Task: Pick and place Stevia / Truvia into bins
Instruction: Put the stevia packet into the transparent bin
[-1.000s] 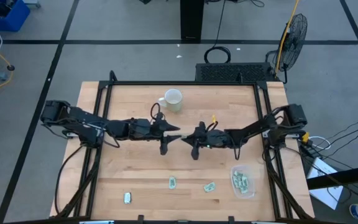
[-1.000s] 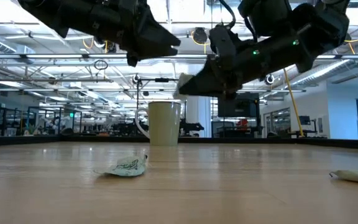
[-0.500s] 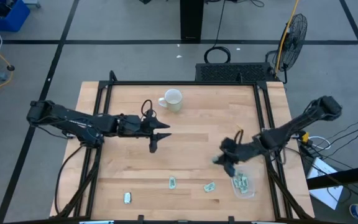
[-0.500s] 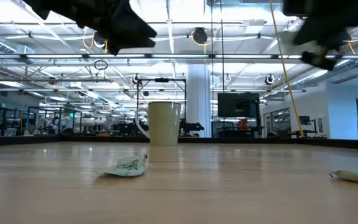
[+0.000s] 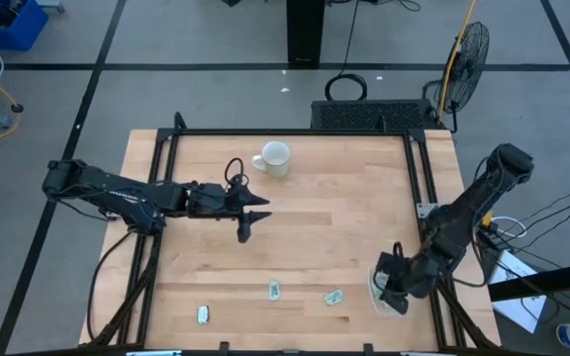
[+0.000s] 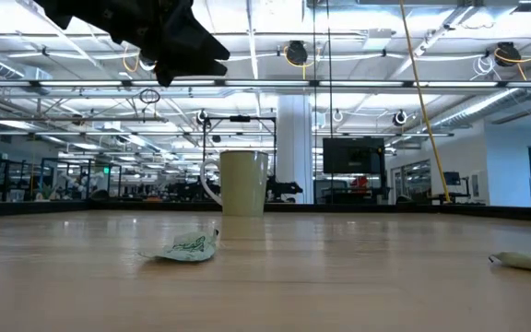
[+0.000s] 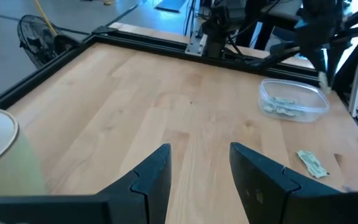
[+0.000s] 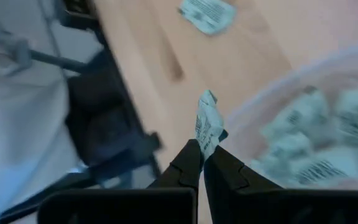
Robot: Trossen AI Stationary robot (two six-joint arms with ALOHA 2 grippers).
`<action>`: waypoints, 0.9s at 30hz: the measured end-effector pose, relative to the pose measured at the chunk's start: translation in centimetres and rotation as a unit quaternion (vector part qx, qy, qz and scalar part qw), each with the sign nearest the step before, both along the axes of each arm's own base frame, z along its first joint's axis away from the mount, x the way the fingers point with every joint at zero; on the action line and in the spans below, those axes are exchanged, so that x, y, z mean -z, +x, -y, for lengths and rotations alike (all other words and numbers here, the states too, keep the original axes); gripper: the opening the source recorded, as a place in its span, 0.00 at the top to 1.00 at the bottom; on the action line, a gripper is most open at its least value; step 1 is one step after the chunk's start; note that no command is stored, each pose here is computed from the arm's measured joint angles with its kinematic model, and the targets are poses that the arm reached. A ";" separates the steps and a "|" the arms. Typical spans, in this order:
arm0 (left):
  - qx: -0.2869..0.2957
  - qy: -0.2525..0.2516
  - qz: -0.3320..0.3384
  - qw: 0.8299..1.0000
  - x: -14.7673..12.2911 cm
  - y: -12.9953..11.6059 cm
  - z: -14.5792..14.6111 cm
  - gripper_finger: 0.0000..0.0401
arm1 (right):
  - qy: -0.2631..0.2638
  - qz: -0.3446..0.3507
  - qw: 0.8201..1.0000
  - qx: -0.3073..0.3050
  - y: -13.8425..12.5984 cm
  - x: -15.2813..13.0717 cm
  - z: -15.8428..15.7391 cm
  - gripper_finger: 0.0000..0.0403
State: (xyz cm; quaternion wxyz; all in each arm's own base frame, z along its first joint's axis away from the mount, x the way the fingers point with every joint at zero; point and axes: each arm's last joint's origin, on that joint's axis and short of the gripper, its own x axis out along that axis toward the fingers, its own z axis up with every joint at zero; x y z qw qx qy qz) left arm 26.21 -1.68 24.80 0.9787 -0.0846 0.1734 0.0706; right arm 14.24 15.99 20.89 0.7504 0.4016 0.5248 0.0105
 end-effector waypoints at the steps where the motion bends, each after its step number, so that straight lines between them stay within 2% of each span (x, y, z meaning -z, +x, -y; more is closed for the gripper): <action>1: -0.003 -0.003 0.000 1.000 0.0 0.0 0.0 0.58 | -0.011 -0.011 1.000 -0.002 -0.2 0.2 0.1 1.00; 6: -0.018 -0.005 0.002 1.000 0.0 0.0 -0.1 0.58 | -0.060 -0.083 0.994 0.030 -1.2 1.1 1.1 1.00; 12: -0.018 -0.006 0.002 1.000 0.0 0.0 -0.1 0.58 | -0.072 -0.071 0.995 0.012 -1.0 1.3 0.9 0.99; 20: -0.023 0.000 0.001 1.000 0.0 0.0 -0.1 0.58 | -0.099 -0.104 0.989 0.021 -0.4 3.0 0.3 0.99; 27: -0.053 0.010 0.006 0.999 -0.1 0.0 -0.3 0.58 | -0.100 -0.117 0.987 0.039 -0.1 3.6 0.0 0.91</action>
